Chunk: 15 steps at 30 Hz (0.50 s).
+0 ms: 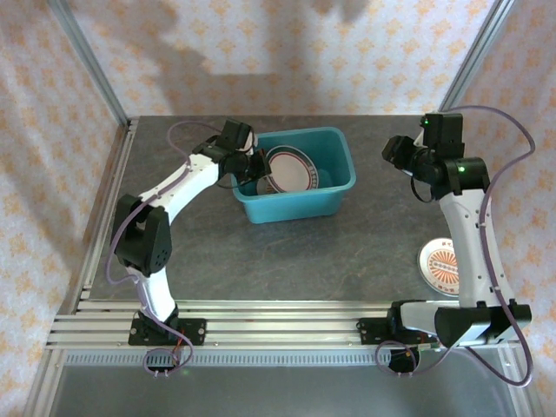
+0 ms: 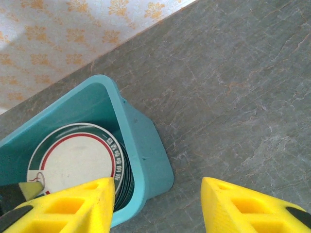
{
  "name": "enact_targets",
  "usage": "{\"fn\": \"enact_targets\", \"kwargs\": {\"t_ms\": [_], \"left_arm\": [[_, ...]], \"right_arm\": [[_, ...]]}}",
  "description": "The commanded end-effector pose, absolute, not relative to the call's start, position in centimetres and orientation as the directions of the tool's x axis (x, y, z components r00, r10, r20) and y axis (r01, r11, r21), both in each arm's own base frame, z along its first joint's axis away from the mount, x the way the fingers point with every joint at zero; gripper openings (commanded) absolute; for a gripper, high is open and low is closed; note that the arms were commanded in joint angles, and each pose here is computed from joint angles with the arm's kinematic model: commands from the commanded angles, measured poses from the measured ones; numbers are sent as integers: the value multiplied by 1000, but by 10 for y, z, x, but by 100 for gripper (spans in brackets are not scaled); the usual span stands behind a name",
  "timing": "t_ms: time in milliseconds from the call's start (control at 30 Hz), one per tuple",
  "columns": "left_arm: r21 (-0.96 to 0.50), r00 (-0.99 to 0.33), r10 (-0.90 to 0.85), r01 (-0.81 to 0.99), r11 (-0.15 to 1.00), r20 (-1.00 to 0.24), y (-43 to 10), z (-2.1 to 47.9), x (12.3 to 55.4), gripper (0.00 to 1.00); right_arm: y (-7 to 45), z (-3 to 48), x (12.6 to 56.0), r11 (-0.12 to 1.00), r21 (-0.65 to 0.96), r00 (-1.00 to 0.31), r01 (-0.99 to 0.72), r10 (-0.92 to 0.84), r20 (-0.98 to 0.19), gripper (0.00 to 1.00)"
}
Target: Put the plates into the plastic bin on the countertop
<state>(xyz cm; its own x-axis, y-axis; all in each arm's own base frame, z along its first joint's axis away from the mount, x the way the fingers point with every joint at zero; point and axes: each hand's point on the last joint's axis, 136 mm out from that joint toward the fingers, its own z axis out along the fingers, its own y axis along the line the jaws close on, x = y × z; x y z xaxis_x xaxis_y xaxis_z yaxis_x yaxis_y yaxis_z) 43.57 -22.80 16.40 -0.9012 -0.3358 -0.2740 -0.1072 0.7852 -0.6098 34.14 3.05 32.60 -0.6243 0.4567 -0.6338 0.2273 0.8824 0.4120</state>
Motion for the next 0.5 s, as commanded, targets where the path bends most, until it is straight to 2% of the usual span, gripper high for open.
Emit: {"fn": "enact_targets", "kwargs": {"t_ms": [0, 467], "left_arm": [[-614, -912, -300, -71, 786, -279, -231, 159, 443, 0], [-506, -943, -248, -106, 856, -223, -220, 121, 438, 0]], "right_arm": [[30, 324, 345, 881, 407, -614, 239, 462, -639, 50], [31, 309, 349, 885, 397, -637, 242, 454, -623, 50]]}}
